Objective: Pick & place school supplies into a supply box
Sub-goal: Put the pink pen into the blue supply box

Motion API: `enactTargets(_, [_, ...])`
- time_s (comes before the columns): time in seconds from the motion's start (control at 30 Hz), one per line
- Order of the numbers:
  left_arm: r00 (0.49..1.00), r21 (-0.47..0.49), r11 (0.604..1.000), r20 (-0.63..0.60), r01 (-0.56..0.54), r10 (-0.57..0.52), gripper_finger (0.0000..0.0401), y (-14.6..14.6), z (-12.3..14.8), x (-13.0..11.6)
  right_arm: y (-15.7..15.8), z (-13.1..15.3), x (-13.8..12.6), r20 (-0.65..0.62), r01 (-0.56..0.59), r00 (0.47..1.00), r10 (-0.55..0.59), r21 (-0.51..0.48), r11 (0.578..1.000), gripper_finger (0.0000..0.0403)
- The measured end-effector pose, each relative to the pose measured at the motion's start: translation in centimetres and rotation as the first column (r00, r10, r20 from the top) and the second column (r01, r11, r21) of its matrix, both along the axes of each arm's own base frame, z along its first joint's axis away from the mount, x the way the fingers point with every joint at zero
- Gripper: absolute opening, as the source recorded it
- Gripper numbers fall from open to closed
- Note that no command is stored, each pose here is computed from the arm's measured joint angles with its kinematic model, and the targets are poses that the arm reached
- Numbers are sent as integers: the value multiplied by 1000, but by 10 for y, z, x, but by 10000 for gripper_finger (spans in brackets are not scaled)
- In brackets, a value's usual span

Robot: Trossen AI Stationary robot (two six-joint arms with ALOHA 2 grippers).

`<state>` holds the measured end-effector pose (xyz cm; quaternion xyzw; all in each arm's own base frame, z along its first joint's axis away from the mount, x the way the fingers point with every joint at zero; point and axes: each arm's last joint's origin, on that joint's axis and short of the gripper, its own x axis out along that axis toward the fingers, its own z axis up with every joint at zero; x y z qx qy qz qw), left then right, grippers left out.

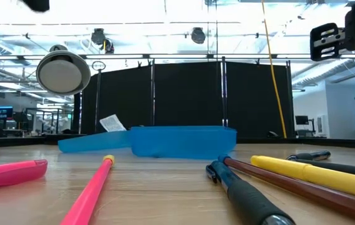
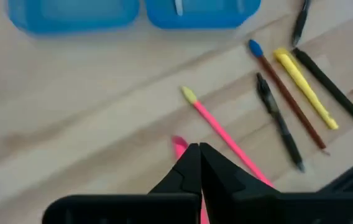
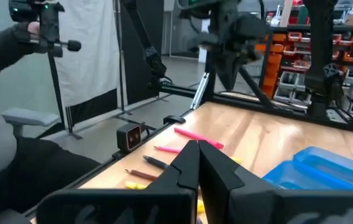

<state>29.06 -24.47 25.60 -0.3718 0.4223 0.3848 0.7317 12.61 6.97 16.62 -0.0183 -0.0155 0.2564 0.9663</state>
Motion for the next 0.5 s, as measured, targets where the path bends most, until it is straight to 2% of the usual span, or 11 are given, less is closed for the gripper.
enactTargets(0.2, [993, -142, 990, 112, -10, 27, 11, -3, -41, 14, 0, 0, 0, 5, 9, 1000, -9, -9, 1000, 0])
enactTargets(0.3, [994, -215, 977, 111, 10, 14, 20, -2, -58, 17, 0, 0, 0, 5, 15, 1000, -15, -9, 1000, 0])
enactTargets(0.4, [997, -229, 973, 80, 10, 8, 46, 1, -67, 16, 0, 0, 0, 4, 15, 1000, -15, -9, 1000, 0])
enactTargets(0.5, [999, -243, 970, 42, 21, -11, 88, 5, -70, 16, 0, 0, 0, 4, 15, 1000, -15, -9, 1000, 0])
